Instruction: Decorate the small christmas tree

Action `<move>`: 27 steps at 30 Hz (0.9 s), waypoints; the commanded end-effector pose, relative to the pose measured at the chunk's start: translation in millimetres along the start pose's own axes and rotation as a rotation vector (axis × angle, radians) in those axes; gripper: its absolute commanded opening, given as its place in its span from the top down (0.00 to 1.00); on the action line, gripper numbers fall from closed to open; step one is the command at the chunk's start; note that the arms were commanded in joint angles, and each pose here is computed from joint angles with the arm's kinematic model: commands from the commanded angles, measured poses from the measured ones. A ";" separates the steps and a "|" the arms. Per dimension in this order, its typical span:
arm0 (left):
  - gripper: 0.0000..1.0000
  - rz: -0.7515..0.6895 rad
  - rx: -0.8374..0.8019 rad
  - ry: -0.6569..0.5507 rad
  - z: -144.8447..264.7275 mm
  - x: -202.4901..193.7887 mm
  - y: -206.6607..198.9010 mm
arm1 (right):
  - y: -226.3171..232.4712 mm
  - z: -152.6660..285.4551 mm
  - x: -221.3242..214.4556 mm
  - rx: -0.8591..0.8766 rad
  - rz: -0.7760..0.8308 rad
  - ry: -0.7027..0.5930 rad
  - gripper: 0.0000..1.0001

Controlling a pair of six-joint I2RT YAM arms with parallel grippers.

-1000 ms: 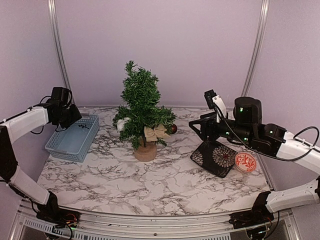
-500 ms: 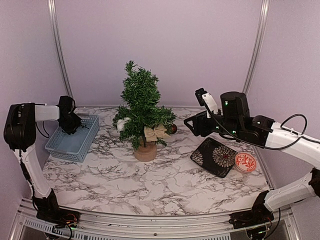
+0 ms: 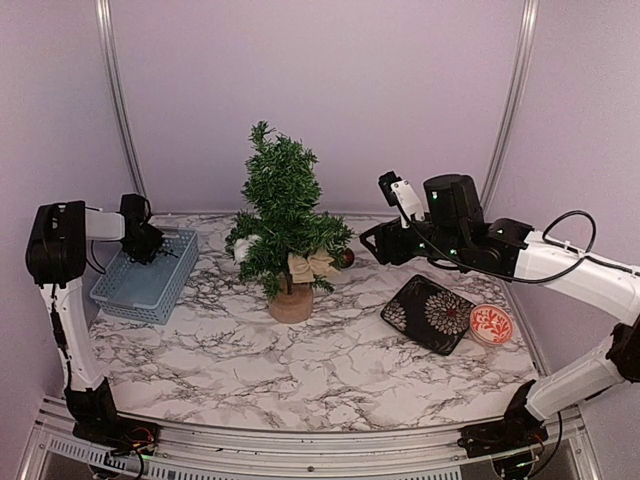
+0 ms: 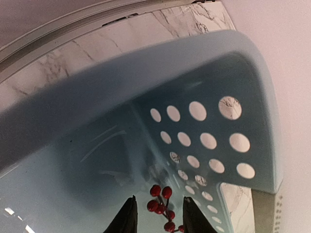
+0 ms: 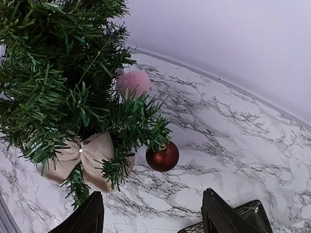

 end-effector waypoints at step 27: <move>0.83 0.070 -0.032 0.065 -29.2 -12.2 10.4 | -0.6 -2.5 17.5 -0.010 -0.017 0.004 0.33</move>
Point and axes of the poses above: each gripper's point midway between its finger pads, its own z axis back along the fingers, its own y axis along the line the jaws close on, x = y × z, the point moved 4 cm from there along z, back along the fingers, and after that the axes turned 2 degrees about -z, right-handed, at the moved point
